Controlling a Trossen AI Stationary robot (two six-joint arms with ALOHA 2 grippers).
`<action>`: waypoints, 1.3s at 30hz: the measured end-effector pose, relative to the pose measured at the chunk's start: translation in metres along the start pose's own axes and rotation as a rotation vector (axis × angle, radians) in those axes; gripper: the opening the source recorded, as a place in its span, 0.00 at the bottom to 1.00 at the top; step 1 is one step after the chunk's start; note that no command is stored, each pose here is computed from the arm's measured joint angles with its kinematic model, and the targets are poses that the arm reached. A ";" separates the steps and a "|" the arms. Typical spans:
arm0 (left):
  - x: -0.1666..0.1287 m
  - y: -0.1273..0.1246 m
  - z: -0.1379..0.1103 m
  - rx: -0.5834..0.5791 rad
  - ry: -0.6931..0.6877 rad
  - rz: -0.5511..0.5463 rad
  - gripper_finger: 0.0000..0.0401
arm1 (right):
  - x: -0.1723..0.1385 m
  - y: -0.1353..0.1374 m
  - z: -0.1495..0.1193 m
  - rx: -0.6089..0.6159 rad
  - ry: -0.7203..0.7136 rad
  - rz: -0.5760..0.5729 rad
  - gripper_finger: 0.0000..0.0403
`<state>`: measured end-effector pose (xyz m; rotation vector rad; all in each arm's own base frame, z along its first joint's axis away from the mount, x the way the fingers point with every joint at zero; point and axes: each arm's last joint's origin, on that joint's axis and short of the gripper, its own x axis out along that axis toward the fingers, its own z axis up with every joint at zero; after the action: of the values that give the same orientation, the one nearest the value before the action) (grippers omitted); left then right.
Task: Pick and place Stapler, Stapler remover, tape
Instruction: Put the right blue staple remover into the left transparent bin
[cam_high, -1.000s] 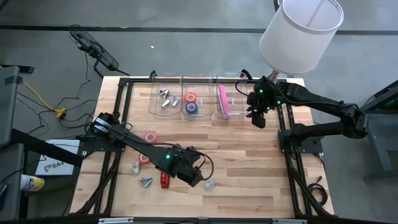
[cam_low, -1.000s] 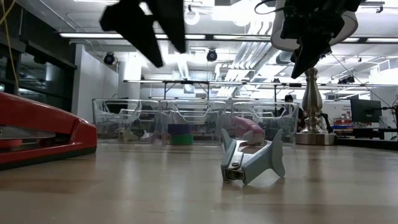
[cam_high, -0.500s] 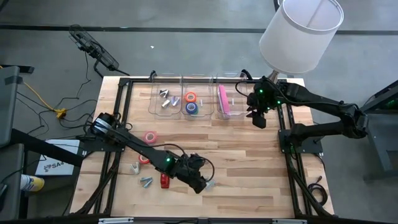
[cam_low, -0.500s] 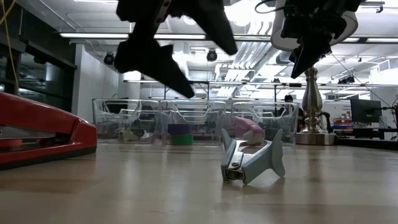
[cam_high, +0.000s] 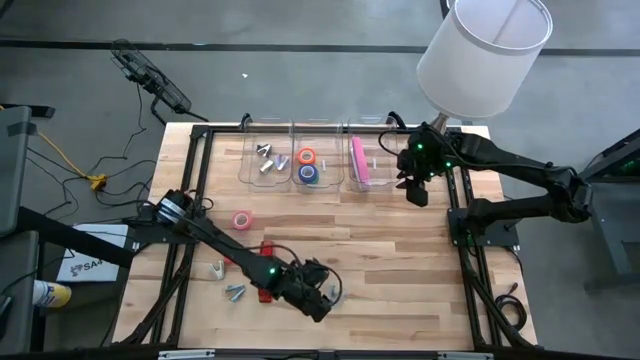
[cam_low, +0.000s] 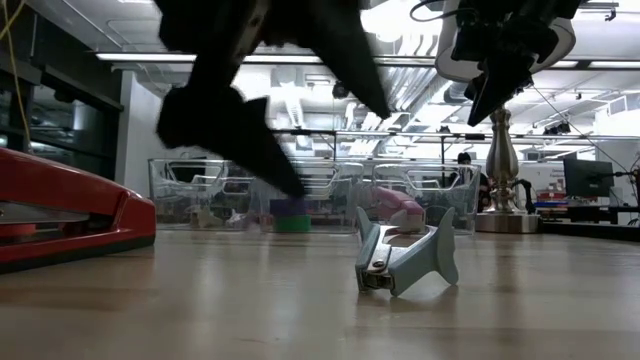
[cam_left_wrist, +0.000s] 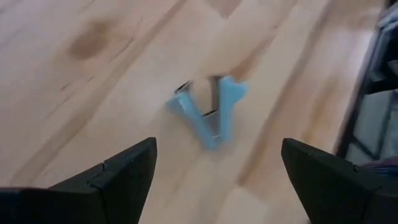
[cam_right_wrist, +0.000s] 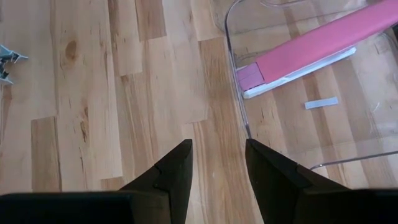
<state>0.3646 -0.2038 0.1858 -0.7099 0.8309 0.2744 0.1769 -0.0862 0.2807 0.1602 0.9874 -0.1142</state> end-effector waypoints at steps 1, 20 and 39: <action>0.001 0.002 -0.002 0.002 0.006 0.012 0.85 | 0.000 0.000 0.000 0.000 0.001 0.000 0.35; -0.035 0.022 0.000 0.061 0.039 0.263 0.85 | 0.010 0.048 0.010 -0.232 -0.047 0.342 0.35; -0.082 0.042 0.011 0.148 0.027 0.469 0.85 | 0.099 0.163 0.027 -0.623 -0.066 0.449 0.51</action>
<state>0.2971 -0.1618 0.2329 -0.3733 1.0277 0.6179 0.2808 0.0662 0.2263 -0.1955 0.8599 0.5920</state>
